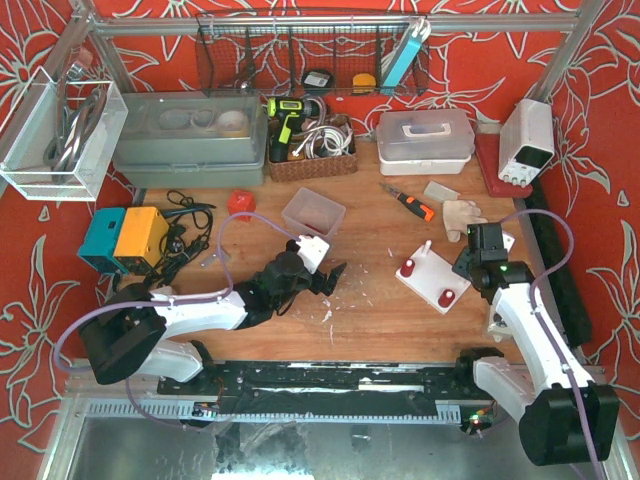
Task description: Install the large spring
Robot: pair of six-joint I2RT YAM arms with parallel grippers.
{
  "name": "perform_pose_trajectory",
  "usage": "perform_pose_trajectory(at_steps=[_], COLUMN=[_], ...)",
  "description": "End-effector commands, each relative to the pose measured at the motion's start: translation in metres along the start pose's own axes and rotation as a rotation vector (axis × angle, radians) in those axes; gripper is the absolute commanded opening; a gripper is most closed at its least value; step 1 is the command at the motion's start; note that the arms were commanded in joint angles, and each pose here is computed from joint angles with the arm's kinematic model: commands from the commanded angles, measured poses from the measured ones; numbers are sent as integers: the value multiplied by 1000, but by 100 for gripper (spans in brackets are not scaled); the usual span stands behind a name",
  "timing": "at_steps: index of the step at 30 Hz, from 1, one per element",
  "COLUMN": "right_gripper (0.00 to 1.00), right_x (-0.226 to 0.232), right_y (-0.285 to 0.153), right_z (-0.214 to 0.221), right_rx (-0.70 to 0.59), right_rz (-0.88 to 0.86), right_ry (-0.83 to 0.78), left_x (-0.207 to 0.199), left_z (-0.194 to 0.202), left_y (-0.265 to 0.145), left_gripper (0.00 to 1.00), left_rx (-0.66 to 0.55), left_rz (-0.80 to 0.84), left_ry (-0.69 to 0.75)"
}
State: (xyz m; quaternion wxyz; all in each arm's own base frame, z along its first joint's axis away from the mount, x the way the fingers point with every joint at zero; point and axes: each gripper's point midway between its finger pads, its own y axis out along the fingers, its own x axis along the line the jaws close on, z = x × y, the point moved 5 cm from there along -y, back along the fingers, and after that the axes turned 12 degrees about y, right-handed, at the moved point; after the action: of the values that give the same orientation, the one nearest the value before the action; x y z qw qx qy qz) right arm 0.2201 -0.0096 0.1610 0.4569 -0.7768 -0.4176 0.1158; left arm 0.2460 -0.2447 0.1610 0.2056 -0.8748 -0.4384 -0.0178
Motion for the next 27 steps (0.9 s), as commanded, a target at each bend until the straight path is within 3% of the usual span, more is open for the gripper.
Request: perform_pose_trajectory(at_steps=[1,9,14,22,27], right_gripper=[0,1,39,52,66], right_x=[0,1,1,3,28], right_y=[7,22,29,17,-7], right_z=[0,2,6,-1,-10], right_rx=[-8,-19,-2,-16,4], right_rz=[7,2,7,-5,-188], right_ry=[12,10,7,-14,-82], left_x=[2,1,1,3,16], left_z=[-16,-17,-17,-13,-13], left_y=[-3,-4,-4,-1,-4], left_gripper=[100,100,100,100,100], left_rx=[-46,-50,-52,-38,-23], left_rz=[-11,-6,-7,-40,-139], left_ry=[-5,-3,-3,-5,-53])
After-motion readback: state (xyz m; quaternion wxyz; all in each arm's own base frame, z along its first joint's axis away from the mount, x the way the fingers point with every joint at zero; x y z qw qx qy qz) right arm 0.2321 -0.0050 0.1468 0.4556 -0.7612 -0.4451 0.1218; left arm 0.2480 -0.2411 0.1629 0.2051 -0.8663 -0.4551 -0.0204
